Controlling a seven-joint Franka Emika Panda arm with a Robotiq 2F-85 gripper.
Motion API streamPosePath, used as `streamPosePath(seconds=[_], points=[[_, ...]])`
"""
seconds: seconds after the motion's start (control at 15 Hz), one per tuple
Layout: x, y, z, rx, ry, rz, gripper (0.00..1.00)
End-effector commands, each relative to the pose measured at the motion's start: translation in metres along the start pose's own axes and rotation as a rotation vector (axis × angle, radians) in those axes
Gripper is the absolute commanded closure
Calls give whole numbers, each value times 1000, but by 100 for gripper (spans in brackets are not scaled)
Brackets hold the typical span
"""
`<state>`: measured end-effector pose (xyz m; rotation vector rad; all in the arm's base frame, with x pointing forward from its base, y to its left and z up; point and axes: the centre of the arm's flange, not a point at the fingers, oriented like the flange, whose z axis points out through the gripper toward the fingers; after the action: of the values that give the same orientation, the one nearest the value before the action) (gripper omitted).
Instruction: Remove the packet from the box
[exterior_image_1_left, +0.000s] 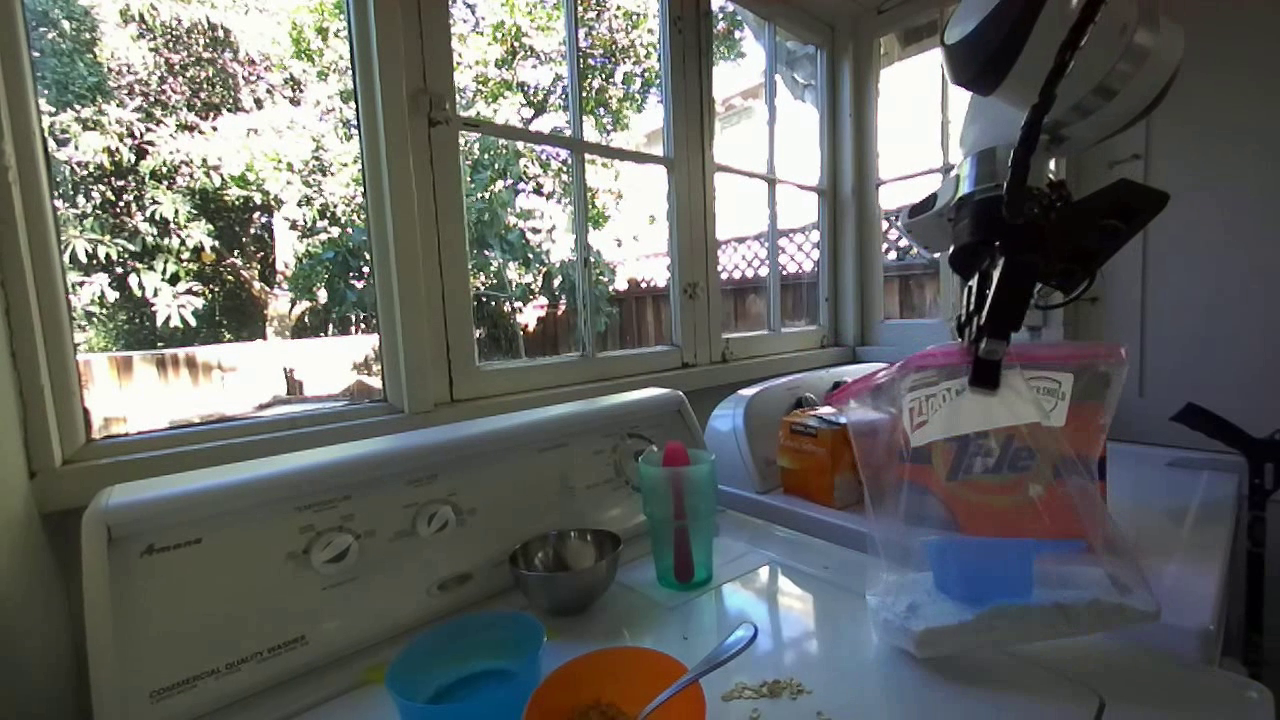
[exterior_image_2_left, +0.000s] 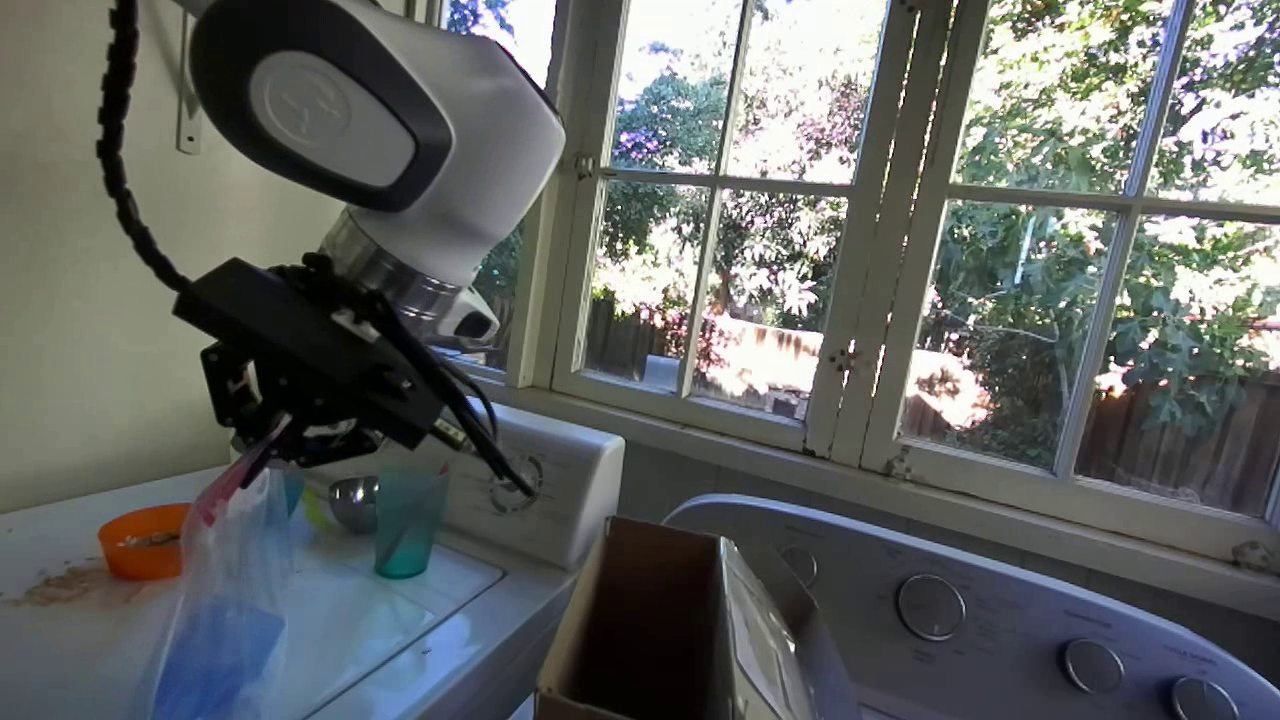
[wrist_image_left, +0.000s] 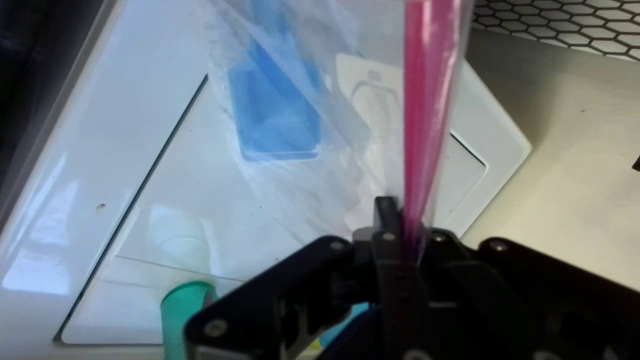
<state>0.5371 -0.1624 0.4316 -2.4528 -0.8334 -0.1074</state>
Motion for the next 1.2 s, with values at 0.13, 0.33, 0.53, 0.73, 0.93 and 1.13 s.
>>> streamPosePath(seconds=[0.13, 0.33, 0.53, 0.73, 0.93, 1.13], points=[[21, -1, 36, 45, -49, -61, 99], [25, 1, 50, 68, -104, -77, 99], [25, 3, 60, 57, -192, -64, 99], [26, 3, 66, 48, -230, -68, 65], [30, -4, 62, 28, -196, -65, 42], [37, -16, 45, -19, -163, -90, 20]])
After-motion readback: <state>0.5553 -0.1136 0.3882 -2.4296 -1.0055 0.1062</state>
